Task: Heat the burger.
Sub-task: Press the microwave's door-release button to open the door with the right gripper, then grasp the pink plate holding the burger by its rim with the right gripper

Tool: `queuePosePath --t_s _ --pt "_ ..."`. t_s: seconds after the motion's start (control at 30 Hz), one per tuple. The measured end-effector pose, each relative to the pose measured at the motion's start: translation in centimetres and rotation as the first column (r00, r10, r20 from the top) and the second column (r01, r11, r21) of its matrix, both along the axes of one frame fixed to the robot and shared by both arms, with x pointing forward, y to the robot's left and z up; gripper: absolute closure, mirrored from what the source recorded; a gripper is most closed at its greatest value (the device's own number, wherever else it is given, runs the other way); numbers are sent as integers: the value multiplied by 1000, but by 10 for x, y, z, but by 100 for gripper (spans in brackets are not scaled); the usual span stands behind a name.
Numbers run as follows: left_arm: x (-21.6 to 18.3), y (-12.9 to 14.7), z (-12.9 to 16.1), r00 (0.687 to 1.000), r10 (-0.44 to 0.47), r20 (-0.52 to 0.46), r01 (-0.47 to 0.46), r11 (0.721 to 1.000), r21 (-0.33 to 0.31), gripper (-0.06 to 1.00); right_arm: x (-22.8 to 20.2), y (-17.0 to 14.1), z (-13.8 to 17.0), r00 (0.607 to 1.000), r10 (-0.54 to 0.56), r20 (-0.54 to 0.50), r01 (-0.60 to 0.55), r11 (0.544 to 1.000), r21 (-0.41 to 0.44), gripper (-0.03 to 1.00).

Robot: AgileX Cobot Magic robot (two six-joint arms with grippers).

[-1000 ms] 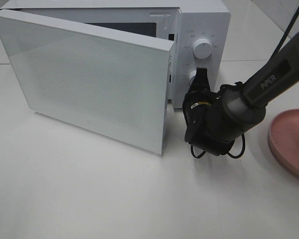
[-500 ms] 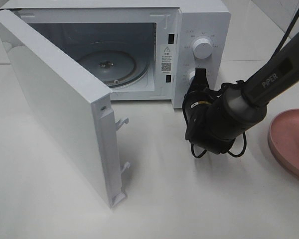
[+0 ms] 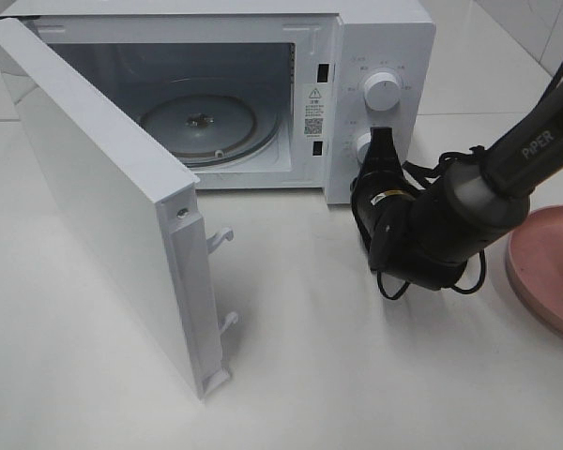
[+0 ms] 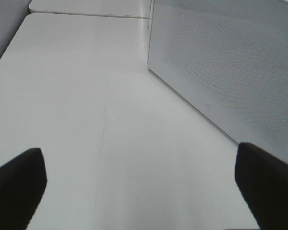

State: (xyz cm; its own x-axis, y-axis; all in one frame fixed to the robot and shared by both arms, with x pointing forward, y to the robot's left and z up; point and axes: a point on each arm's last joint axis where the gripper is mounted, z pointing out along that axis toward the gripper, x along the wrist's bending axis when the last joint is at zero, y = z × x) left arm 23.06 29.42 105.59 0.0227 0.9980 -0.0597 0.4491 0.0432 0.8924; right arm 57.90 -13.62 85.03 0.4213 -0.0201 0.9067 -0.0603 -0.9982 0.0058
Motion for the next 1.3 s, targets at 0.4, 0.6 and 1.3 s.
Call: queuePosePath --t_s 0.4,0.6,1.3 --pt "0 0 0 1000 0 0 0 1000 0 -4 -26 -9 18 992 98 -86 -99 995 -9 95" --pt "0 0 0 1000 0 0 0 1000 0 -4 -45 -11 32 947 241 -210 -263 961 -81 95" --pt "0 0 0 1000 0 0 0 1000 0 -4 -75 -32 67 589 611 -529 -800 533 -276 95"
